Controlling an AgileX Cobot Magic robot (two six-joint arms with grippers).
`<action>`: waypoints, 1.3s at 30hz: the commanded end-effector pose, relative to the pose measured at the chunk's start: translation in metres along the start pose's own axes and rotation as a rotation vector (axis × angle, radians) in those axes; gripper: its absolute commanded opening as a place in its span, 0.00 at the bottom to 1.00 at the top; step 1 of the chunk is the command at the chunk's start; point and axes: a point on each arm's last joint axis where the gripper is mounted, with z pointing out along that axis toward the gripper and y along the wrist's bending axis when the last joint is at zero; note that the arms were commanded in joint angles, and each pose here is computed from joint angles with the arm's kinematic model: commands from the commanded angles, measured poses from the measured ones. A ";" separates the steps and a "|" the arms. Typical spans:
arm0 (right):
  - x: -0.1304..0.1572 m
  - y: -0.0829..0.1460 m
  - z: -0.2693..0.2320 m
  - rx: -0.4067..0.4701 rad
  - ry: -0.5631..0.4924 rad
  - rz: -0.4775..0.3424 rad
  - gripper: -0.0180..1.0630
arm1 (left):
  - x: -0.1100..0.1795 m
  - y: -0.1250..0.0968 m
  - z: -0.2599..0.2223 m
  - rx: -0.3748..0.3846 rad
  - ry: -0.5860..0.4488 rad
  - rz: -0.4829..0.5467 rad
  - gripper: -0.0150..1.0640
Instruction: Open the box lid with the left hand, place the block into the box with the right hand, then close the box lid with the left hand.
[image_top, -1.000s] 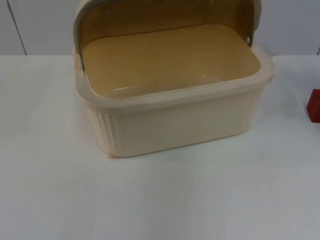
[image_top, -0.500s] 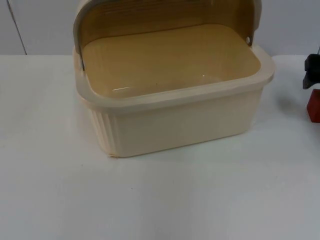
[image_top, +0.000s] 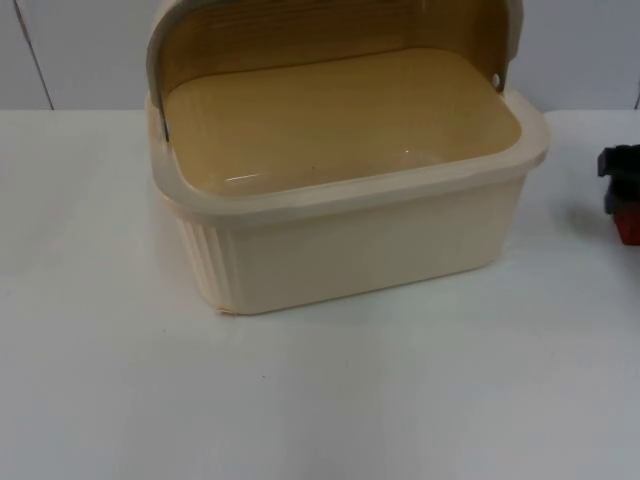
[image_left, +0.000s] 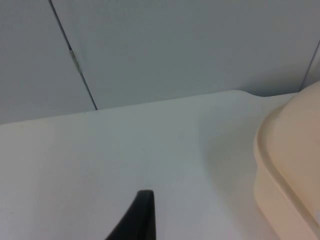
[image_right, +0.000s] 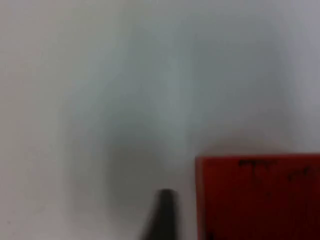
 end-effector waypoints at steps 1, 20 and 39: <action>0.001 0.000 0.000 0.013 0.025 -0.003 0.46 | -0.002 -0.001 -0.001 0.003 -0.004 -0.003 0.99; -0.045 -0.003 -0.103 0.023 -0.147 0.016 0.02 | -0.002 -0.001 -0.001 0.003 -0.004 -0.012 0.99; -0.083 -0.011 -0.305 -0.005 -0.606 -0.069 0.02 | -0.002 -0.002 -0.001 0.006 -0.005 -0.018 0.99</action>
